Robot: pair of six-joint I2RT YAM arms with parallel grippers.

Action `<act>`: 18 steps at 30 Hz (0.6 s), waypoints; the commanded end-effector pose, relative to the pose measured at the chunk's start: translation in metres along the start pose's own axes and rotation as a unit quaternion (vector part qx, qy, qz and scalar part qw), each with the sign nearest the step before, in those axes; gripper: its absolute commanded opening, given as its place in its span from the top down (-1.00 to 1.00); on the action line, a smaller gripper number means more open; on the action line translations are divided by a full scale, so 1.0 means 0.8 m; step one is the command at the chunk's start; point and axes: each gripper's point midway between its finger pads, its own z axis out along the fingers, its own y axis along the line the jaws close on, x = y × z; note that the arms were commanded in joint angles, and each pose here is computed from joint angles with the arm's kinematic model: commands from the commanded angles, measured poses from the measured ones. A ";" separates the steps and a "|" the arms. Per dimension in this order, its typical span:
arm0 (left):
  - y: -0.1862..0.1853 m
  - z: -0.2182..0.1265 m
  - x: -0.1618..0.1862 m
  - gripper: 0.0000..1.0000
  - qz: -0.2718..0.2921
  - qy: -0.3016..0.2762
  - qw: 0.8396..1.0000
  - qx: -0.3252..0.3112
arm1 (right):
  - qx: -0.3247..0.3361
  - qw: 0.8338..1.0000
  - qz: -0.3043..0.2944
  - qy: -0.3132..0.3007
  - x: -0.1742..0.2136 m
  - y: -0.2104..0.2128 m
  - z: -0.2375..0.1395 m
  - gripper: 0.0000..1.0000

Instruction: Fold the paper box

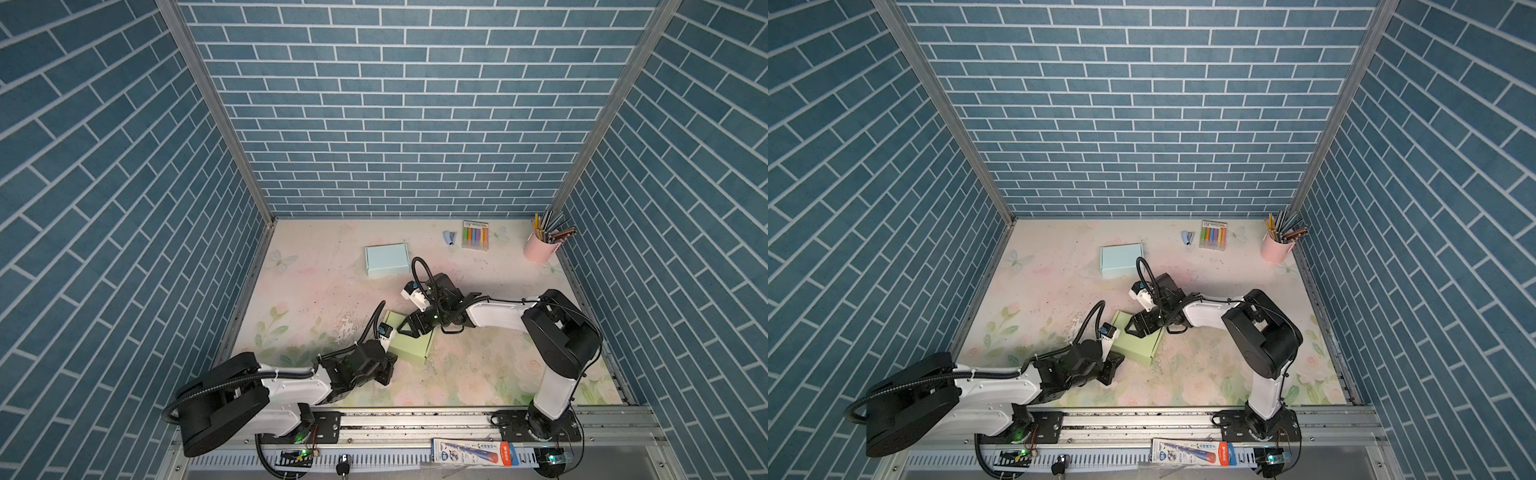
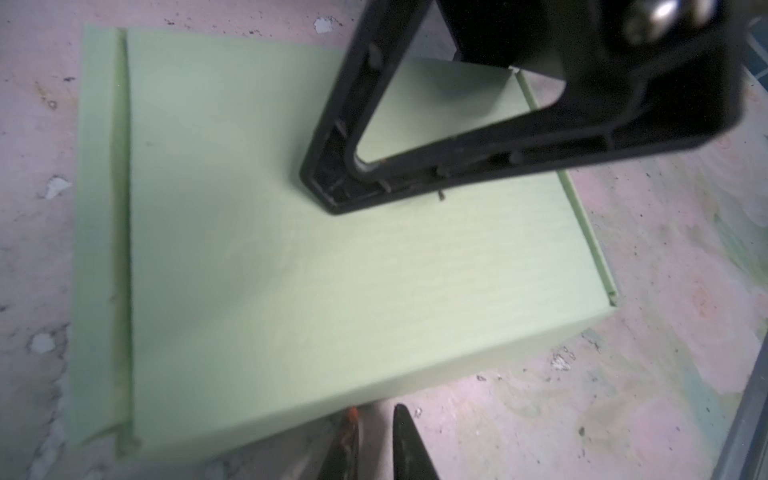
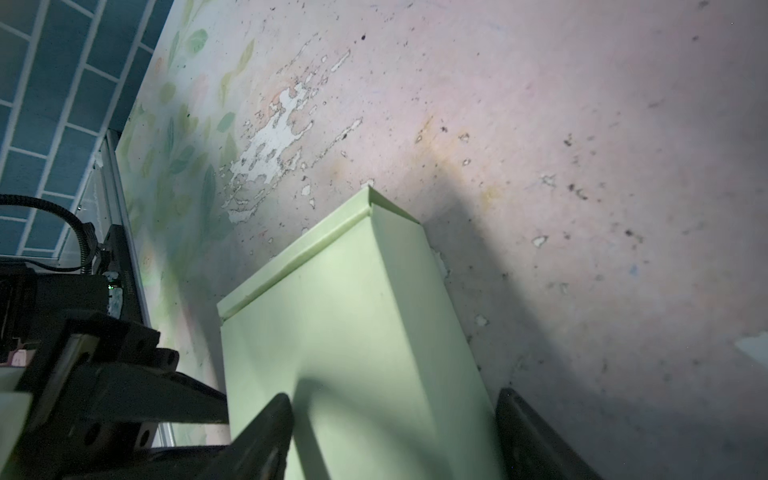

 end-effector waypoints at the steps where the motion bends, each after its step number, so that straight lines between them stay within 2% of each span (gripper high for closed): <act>1: 0.002 0.006 -0.026 0.65 0.004 -0.031 0.999 -0.012 | -0.025 0.997 0.031 0.066 0.060 0.007 0.016 -0.53; 5: 0.002 0.009 -0.032 0.63 0.009 -0.036 0.999 -0.016 | -0.056 0.996 0.035 0.056 0.055 0.021 0.018 -0.52; 12: 0.008 0.010 -0.045 0.44 0.018 -0.061 0.997 -0.035 | -0.077 0.995 0.027 0.061 0.057 0.040 0.023 -0.52; 15: 0.008 0.015 -0.046 0.44 0.023 -0.055 0.997 -0.039 | -0.068 0.995 0.028 0.064 0.059 0.038 0.024 -0.51; 18: 0.007 0.012 -0.040 0.44 0.020 -0.051 0.998 -0.034 | -0.031 0.998 0.027 0.053 0.052 0.024 0.017 -0.51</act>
